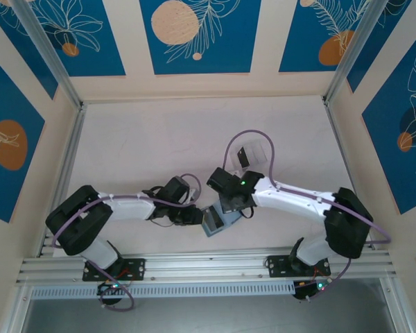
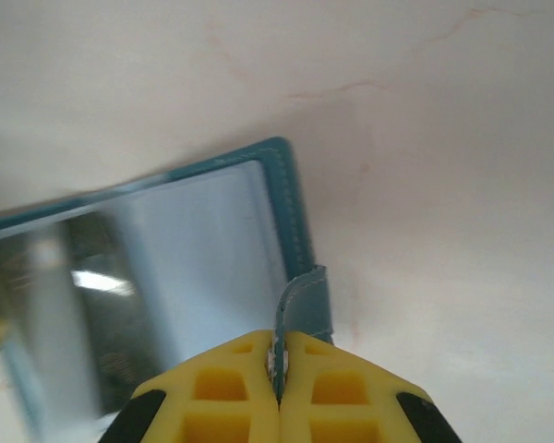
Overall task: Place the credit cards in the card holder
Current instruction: Close the card holder at the bottom-center of the table.
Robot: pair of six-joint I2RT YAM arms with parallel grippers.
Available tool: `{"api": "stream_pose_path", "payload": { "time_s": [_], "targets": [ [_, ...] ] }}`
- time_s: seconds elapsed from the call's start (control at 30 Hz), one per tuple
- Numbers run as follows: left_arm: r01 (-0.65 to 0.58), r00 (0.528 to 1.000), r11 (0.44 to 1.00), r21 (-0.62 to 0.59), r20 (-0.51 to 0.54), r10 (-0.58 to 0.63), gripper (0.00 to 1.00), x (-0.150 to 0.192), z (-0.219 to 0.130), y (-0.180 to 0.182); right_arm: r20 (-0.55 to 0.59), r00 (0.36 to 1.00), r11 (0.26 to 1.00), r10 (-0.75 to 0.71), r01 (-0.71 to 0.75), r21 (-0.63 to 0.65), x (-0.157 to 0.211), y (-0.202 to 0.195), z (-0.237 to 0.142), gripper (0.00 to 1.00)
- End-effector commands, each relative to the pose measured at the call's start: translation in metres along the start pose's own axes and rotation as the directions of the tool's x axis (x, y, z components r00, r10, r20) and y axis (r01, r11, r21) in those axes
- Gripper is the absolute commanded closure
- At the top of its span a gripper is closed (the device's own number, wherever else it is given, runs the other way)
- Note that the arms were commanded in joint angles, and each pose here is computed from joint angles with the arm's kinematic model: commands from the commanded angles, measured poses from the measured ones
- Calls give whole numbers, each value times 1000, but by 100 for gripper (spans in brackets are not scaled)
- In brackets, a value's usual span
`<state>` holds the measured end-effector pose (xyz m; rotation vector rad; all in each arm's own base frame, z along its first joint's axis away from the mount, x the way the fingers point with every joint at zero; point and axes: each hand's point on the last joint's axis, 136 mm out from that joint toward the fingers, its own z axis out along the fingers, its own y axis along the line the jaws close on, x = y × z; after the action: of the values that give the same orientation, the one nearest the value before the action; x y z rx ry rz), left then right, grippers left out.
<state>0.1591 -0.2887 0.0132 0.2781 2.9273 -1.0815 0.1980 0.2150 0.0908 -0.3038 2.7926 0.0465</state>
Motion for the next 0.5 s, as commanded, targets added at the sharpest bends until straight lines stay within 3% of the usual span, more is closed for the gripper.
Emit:
{"api": "stream_pose_path", "payload": {
  "time_s": [0.0,0.17,0.47],
  "targets": [
    [4,998,1000,22,-62,-3,76,13,28,2,-28,1000,971,9,-16,-240,7,39,-12,100],
    [35,999,999,41,-43,-33,76,6,32,-2,-93,995,913,20,-57,-405,16,73,-6,100],
    [140,989,990,-11,53,-139,80,-2,9,25,-181,983,838,10,-107,-535,27,107,21,100]
  ]
}}
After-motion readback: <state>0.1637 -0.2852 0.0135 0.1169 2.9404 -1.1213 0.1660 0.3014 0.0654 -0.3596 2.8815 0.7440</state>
